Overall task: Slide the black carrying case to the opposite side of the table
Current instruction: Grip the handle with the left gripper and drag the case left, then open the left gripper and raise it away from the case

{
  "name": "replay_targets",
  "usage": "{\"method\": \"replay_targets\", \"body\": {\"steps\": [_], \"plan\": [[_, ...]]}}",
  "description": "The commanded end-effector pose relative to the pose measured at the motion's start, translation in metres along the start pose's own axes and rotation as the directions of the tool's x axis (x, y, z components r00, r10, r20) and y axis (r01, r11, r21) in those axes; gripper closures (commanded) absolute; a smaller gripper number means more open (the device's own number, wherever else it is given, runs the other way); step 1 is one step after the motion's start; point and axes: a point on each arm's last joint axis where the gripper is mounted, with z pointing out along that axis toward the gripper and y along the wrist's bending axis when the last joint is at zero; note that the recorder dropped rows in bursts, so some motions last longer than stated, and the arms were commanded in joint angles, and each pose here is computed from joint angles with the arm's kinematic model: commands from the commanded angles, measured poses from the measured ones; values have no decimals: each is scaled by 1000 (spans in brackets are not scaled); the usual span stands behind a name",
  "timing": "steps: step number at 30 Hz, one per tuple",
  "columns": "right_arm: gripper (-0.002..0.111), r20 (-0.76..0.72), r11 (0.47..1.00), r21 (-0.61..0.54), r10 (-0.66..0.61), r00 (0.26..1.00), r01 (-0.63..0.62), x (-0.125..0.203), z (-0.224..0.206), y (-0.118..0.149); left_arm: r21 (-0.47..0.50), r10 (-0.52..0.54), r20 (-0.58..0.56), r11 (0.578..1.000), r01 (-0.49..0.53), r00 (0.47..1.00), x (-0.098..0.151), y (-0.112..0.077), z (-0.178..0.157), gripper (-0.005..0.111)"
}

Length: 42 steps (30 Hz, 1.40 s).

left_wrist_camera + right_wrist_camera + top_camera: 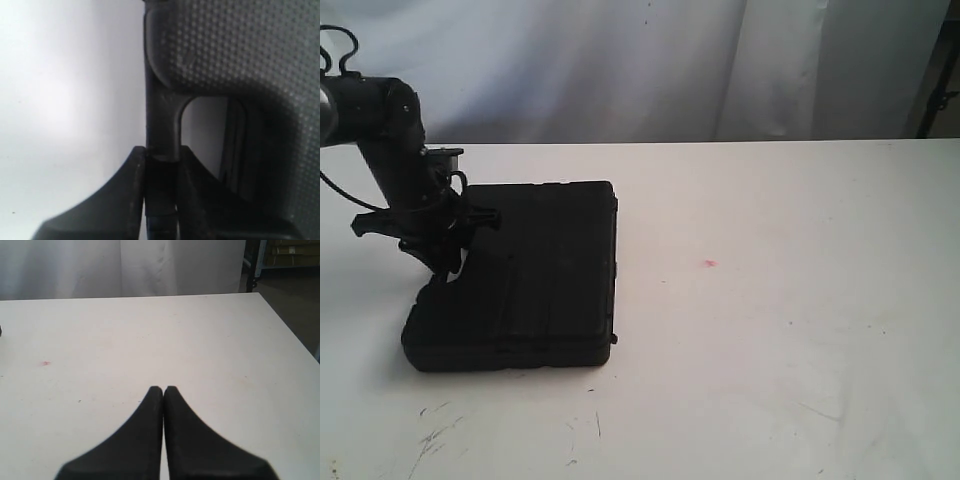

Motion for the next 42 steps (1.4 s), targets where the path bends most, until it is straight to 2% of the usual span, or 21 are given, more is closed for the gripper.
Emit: {"method": "replay_targets", "body": {"steps": [1,5,10,14,20,27,29,34,38,42], "plan": [[108,5,1000,3,-1,1000,1,1,0,0,-41,-16,5,999,16,1000,-2,26,0,107],[108,5,1000,3,-1,1000,1,1,0,0,-41,-33,5,999,33,999,-3,44,-1,107],[108,5,1000,3,-1,1000,1,1,0,0,-85,-10,19,996,11,1000,-4,53,-1,107],[108,5,1000,3,-1,1000,1,1,0,0,-85,15,32,996,-12,999,-6,53,-1,107],[108,5,1000,3,-1,1000,1,1,0,0,-168,74,71,984,-62,995,-10,60,-2,107],[108,5,1000,3,-1,1000,1,1,0,0,-119,66,55,991,-59,996,-8,56,-2,107],[108,5,1000,3,-1,1000,1,1,0,0,-119,63,48,991,-57,997,-8,56,-2,102],[108,5,1000,3,-1,1000,1,1,0,0,-105,54,43,993,-49,998,-7,55,-2,71],[108,5,1000,3,-1,1000,1,1,0,0,-103,45,97,994,-35,994,-8,55,-20,48],[108,5,1000,3,-1,1000,1,1,0,0,-88,25,155,996,-11,988,-7,58,-43,47]]}}
